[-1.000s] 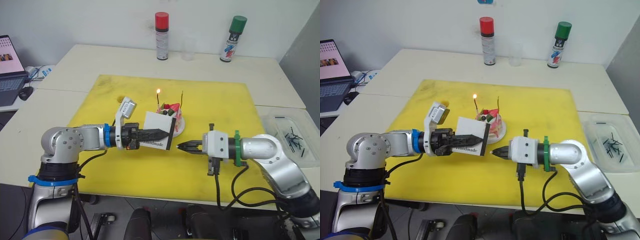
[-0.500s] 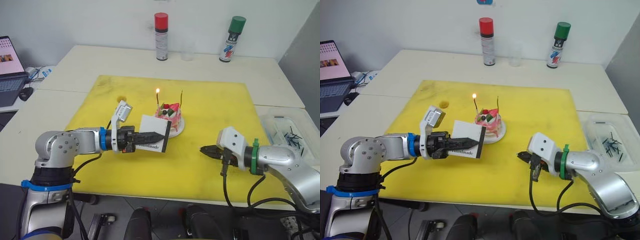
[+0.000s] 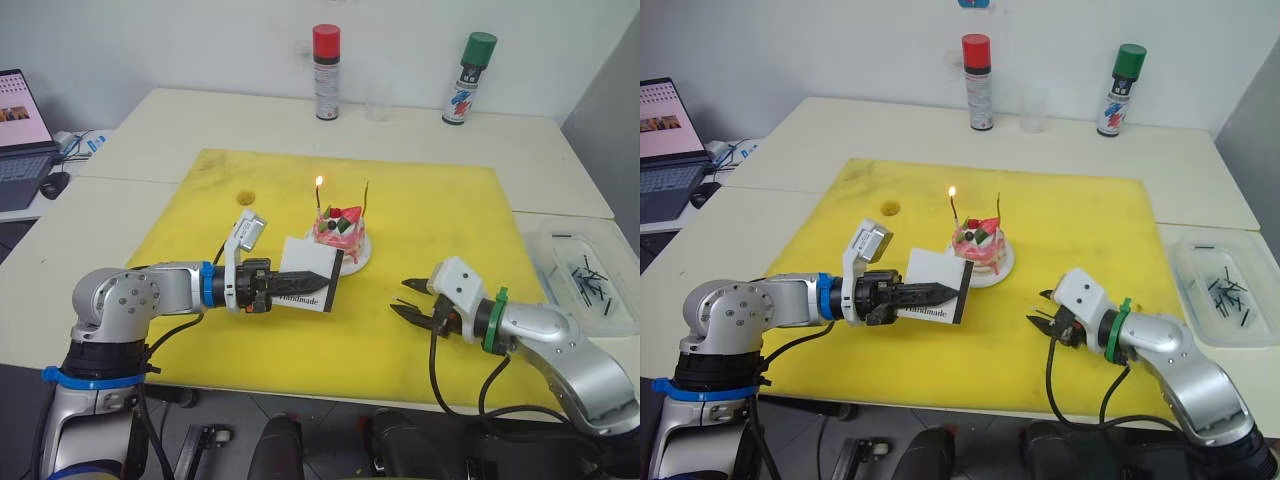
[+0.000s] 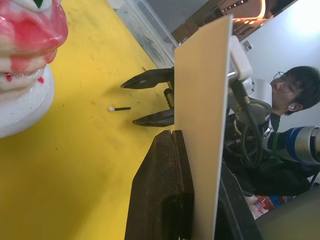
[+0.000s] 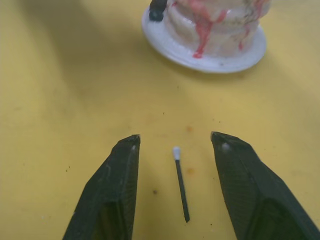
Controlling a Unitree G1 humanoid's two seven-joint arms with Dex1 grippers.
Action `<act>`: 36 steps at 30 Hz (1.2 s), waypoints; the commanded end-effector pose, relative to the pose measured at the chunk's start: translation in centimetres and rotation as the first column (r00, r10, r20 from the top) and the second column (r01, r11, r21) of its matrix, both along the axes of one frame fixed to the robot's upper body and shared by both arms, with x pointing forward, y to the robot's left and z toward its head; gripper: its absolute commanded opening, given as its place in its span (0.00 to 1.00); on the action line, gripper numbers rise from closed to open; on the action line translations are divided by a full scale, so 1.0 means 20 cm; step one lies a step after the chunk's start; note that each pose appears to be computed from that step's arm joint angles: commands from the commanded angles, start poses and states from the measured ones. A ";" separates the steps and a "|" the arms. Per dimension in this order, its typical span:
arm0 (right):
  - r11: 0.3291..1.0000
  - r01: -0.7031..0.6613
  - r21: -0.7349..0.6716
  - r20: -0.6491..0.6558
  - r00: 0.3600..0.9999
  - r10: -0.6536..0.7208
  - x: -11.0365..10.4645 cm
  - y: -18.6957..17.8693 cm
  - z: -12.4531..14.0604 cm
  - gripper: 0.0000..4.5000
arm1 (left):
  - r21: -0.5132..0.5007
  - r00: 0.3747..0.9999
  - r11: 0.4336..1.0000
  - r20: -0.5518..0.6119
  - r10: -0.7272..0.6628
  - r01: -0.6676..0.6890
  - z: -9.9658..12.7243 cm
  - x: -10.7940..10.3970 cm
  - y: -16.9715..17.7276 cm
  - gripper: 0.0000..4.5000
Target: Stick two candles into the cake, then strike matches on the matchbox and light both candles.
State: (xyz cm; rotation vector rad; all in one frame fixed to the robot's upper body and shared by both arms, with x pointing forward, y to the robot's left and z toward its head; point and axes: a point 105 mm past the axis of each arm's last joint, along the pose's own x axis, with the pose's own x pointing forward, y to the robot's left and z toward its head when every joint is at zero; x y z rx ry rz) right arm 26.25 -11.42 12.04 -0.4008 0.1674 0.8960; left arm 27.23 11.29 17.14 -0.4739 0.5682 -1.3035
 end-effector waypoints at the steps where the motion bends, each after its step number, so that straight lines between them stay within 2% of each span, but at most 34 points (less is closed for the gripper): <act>1: 0.999 0.001 0.040 0.098 0.995 -0.005 0.00 -0.01 0.04 0.51 | -0.002 0.999 1.000 0.042 -0.010 0.010 0.04 -0.01 0.00 0.00; 5: 0.998 0.026 0.055 0.137 0.990 -0.033 0.02 -0.07 -0.04 0.51 | 0.006 0.999 1.000 0.043 -0.012 0.011 0.05 0.00 0.00 0.00; 9: 0.997 -0.018 0.070 0.138 0.990 0.008 0.02 -0.07 -0.10 0.51 | 0.013 0.999 1.000 0.041 -0.014 0.014 0.05 -0.01 0.01 0.00; 23: 0.986 -0.038 0.160 0.043 0.999 0.032 0.09 -0.04 -0.16 0.51 | 0.022 0.999 1.000 0.031 -0.016 0.016 0.05 -0.02 0.01 0.00; 26: 0.989 -0.042 0.145 0.031 0.999 0.038 0.09 -0.04 -0.18 0.39 | 0.020 0.999 1.000 0.029 -0.016 0.015 0.05 -0.02 0.01 0.00; 31: 0.994 -0.038 0.103 0.015 0.999 0.036 0.09 -0.04 -0.22 0.01 | 0.017 1.000 1.000 0.026 -0.017 0.017 0.05 -0.02 0.01 0.00; 36: 0.997 -0.052 0.056 -0.011 0.999 0.052 0.07 -0.03 -0.24 0.01 | 0.015 1.000 1.000 0.024 -0.018 0.018 0.05 -0.02 0.01 0.00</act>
